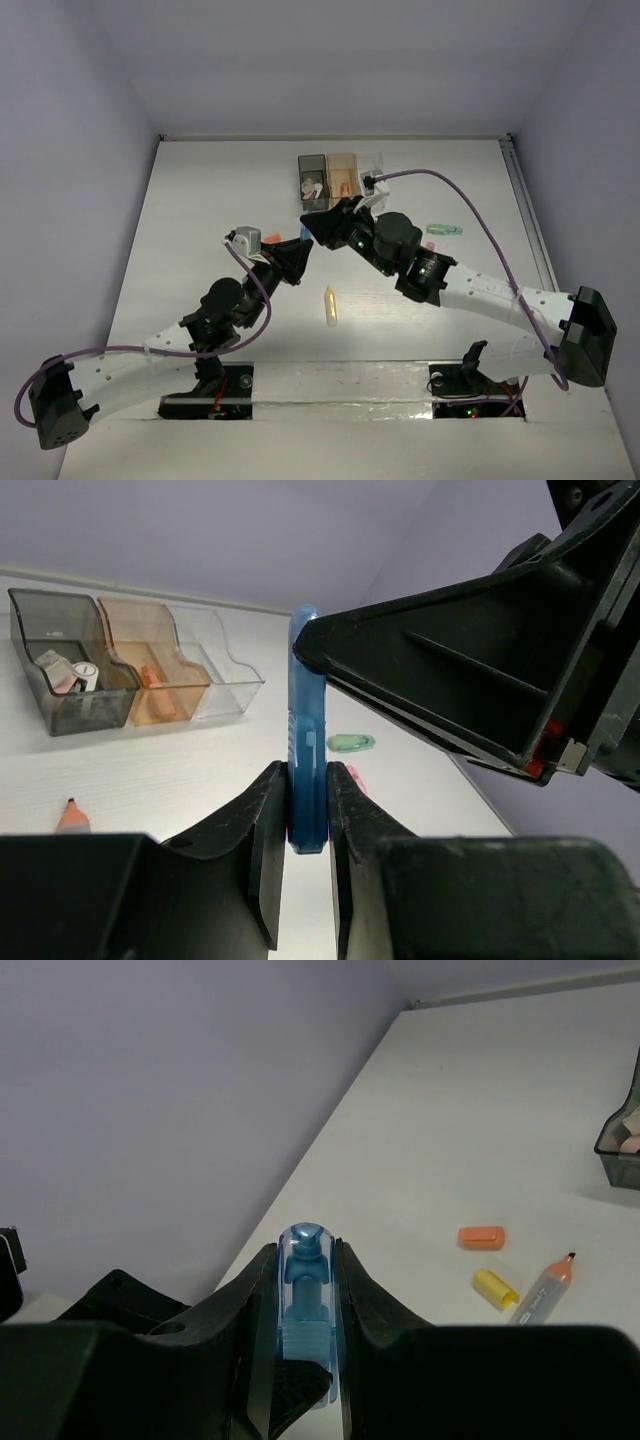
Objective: Sort the stationery into containers
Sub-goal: Close the pen cap on the pen.
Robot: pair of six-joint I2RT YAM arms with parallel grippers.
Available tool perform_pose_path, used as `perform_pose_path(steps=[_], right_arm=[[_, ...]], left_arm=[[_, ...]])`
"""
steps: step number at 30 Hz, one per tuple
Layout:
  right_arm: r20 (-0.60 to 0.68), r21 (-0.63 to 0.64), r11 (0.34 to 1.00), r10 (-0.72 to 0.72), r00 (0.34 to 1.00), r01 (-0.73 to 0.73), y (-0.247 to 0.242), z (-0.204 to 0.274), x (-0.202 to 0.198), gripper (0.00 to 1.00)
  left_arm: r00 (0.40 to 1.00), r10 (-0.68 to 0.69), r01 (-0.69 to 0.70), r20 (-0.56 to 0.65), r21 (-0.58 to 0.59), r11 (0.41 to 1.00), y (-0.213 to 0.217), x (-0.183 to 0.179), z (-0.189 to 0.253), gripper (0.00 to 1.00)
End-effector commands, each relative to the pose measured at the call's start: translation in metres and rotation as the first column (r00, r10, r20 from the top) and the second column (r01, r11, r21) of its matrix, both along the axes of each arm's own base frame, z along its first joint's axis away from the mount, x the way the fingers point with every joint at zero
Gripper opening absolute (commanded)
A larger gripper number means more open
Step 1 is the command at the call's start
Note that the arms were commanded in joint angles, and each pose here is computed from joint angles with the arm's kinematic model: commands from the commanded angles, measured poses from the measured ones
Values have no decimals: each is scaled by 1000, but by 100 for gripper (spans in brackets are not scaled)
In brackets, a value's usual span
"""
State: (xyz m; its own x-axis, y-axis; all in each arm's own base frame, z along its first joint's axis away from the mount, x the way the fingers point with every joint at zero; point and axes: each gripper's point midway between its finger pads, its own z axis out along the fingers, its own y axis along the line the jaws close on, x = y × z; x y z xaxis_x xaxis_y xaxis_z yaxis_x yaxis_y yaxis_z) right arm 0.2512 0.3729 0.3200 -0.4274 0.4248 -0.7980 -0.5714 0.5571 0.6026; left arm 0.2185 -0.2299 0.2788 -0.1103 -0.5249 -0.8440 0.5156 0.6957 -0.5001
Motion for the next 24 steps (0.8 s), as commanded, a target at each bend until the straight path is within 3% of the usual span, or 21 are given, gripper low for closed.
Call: perform_pose_path(steps=[1, 10, 24], right_arm=[[-70, -133, 986, 88, 994, -97, 14, -54, -34, 0], [-135, -224, 963, 120, 984, -148, 13, -96, -53, 0], [-327, -240, 928, 198, 924, -284, 26, -181, -105, 0]], left_arm=[[991, 99, -83, 91, -164, 983, 26, 4, 66, 0], [979, 121, -102, 163, -120, 988, 33, 1, 92, 0], [964, 152, -129, 216, -117, 985, 35, 10, 121, 0]])
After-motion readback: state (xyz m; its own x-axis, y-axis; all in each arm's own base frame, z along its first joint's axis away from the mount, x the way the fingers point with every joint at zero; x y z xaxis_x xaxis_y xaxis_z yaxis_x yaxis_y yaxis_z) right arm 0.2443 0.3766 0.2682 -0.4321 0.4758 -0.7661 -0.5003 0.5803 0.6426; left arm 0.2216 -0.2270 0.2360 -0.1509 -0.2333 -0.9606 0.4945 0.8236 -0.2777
